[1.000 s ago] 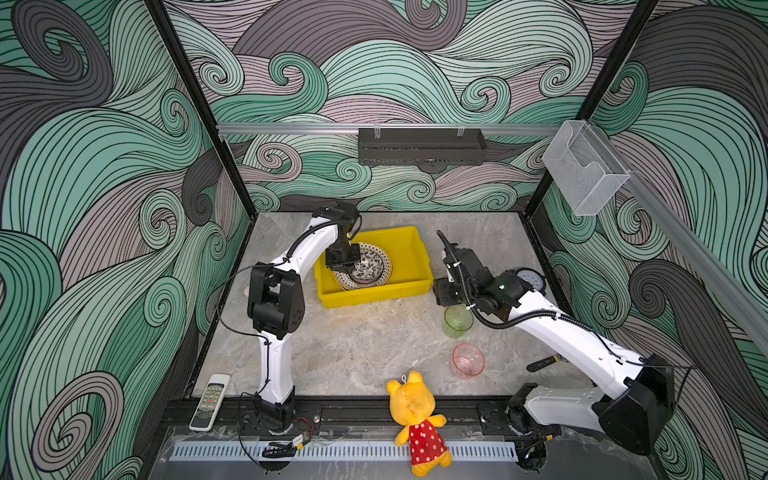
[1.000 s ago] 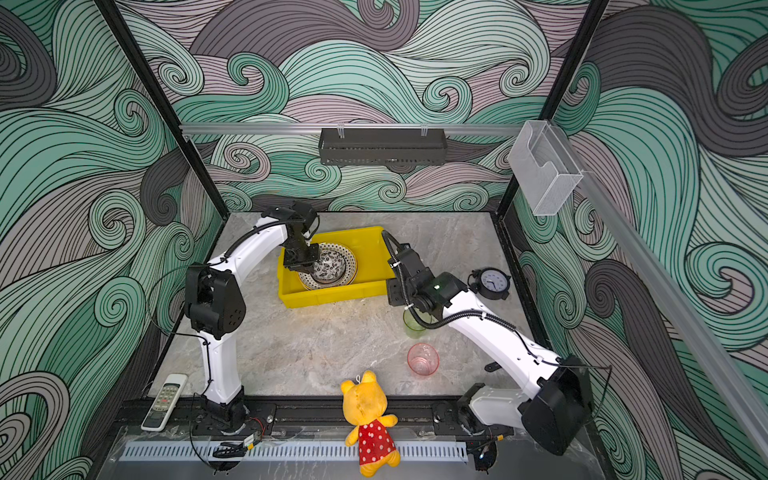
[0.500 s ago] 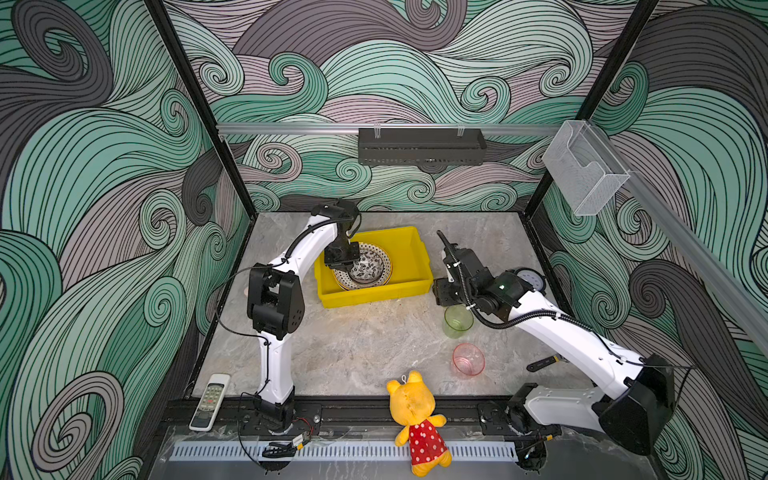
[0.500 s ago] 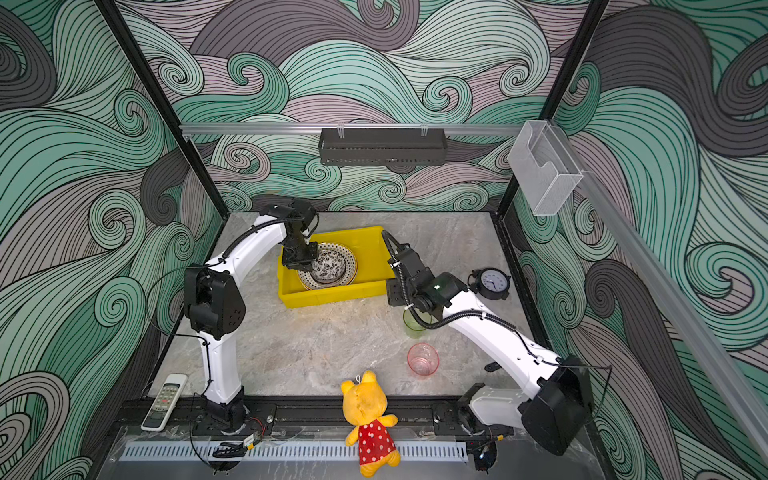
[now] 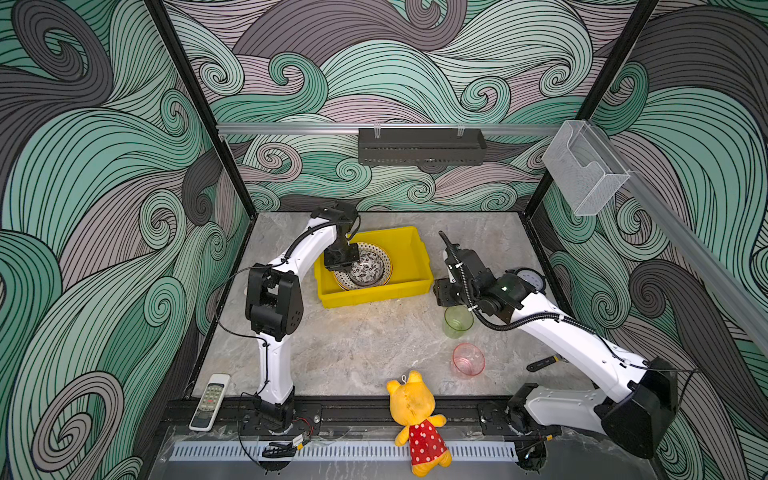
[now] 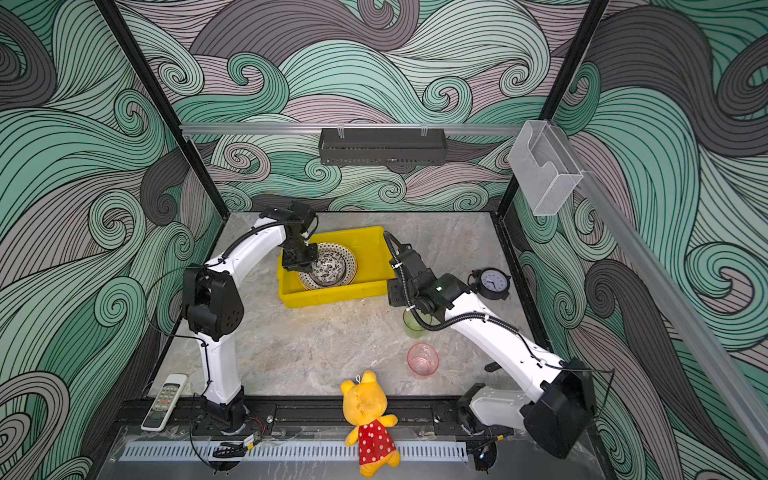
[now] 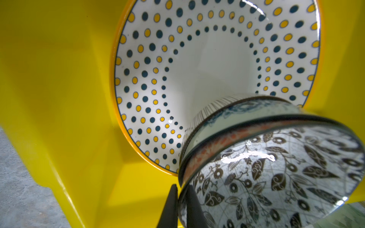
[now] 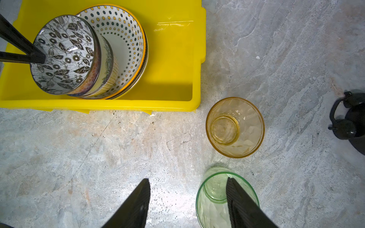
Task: Place the mixed dishes into the plastic bin
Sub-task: 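Lower the leaf-pattern bowl onto the blue floral bowl stack with the left gripper, then open the left gripper and lift it away from the stacked bowls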
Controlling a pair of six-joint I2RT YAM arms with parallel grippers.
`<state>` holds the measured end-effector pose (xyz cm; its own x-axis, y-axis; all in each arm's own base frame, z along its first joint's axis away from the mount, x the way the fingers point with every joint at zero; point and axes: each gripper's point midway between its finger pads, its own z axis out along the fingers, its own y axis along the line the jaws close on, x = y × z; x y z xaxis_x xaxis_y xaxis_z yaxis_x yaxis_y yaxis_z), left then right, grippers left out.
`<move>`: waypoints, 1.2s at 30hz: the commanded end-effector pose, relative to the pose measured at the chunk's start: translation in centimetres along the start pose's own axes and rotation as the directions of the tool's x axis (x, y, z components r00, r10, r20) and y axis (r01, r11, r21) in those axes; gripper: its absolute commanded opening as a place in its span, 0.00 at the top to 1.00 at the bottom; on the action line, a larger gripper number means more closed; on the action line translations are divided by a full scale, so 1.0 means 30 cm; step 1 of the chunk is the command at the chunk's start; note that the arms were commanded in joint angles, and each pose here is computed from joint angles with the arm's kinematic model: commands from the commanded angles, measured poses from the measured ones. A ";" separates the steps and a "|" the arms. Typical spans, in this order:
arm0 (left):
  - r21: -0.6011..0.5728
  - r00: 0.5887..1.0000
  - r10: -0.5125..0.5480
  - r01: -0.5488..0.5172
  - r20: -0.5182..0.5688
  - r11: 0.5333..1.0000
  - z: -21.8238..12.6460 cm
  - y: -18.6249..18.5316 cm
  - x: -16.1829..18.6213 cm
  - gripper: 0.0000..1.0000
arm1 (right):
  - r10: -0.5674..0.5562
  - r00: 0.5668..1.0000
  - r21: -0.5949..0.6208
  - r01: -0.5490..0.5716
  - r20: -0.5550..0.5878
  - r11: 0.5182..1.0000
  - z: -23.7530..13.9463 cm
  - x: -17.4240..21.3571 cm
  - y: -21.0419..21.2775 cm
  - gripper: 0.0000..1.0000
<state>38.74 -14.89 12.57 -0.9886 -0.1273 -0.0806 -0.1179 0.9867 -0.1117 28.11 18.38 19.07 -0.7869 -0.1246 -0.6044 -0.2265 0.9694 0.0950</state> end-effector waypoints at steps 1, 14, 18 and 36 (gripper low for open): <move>-0.008 1.000 -0.017 0.016 -0.019 1.000 -0.017 0.019 0.030 0.91 | 0.020 1.000 -0.007 -0.020 0.004 1.000 -0.008 0.002 -0.003 0.37; 0.042 0.999 -0.019 0.018 0.027 0.999 -0.076 -0.005 0.015 0.86 | 0.003 1.000 0.012 -0.003 0.006 1.000 -0.009 0.008 -0.018 0.36; 0.055 0.999 -0.020 0.018 0.048 0.998 -0.107 -0.007 0.013 0.84 | -0.003 1.000 0.020 0.003 0.008 1.000 -0.010 0.007 -0.023 0.36; 0.095 0.987 0.007 -0.022 0.158 0.995 -0.279 0.012 0.064 0.80 | 0.024 1.000 0.074 -0.024 0.004 0.997 -0.001 0.010 -0.071 0.35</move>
<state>37.09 -14.77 19.64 -0.9640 -0.1440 -0.2234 -0.0961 0.9725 -0.2121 28.38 17.28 18.55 -0.7909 -0.1155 -0.6010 -0.1926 0.9791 0.0653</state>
